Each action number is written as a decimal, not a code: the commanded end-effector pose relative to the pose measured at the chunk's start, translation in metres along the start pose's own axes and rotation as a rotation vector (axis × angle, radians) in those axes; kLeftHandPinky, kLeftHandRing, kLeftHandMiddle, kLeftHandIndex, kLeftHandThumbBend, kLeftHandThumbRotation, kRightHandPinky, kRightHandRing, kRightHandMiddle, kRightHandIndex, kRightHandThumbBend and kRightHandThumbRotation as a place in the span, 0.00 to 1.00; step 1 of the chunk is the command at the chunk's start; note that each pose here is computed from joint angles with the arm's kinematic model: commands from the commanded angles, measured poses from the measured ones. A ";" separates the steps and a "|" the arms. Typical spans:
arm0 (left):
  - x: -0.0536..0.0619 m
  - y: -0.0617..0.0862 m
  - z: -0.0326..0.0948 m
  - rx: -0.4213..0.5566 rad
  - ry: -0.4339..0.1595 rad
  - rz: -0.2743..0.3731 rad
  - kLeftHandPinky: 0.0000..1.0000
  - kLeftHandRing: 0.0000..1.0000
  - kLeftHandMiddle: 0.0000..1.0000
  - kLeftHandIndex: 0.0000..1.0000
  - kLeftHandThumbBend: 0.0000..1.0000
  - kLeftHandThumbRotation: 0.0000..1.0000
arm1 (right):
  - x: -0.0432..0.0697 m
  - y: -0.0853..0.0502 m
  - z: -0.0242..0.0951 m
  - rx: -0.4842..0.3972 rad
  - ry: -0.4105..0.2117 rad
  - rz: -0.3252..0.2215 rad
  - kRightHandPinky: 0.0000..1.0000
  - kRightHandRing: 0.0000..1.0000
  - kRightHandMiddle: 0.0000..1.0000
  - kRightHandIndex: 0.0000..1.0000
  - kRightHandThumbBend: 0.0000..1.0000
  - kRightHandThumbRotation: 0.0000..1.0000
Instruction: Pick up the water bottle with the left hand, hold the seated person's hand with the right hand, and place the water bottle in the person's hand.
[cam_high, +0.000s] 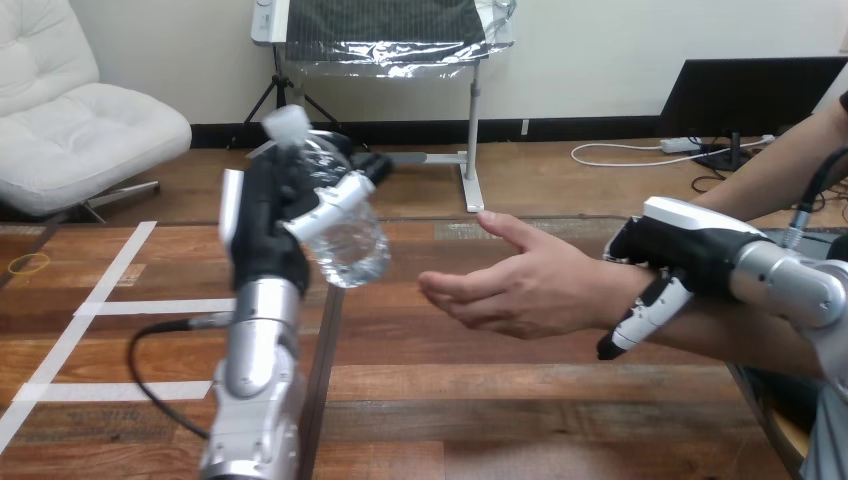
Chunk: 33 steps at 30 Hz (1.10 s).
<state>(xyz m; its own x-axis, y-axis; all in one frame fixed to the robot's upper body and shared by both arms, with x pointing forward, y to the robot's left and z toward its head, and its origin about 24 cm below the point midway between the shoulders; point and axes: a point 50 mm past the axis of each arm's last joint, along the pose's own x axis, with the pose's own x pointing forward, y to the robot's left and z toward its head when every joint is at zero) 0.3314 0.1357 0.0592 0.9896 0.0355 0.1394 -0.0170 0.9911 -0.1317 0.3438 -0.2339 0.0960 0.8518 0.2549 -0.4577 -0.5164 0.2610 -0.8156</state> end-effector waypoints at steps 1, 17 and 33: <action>0.023 -0.025 0.031 -0.017 -0.136 -0.075 0.31 0.36 0.43 0.41 0.65 0.00 | 0.009 -0.014 0.031 -0.004 -0.095 -0.065 0.27 0.31 0.37 0.35 0.89 0.12; 0.026 -0.046 0.023 0.013 -0.133 -0.117 0.31 0.36 0.42 0.41 0.69 0.00 | 0.014 -0.012 0.047 0.029 -0.119 -0.048 0.28 0.33 0.39 0.36 0.88 0.09; 0.027 -0.054 0.021 -0.035 -0.119 -0.145 0.33 0.38 0.42 0.42 0.69 0.00 | 0.019 -0.011 0.065 0.013 -0.162 -0.051 0.22 0.27 0.34 0.33 0.88 0.09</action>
<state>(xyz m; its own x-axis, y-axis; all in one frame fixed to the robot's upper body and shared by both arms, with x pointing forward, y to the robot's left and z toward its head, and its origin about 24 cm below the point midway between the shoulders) 0.3410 0.0960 0.0517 0.9893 -0.0603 0.1325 0.0780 0.9880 -0.1330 0.3521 -0.1942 0.1045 0.8498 0.3340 -0.4079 -0.5037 0.2861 -0.8151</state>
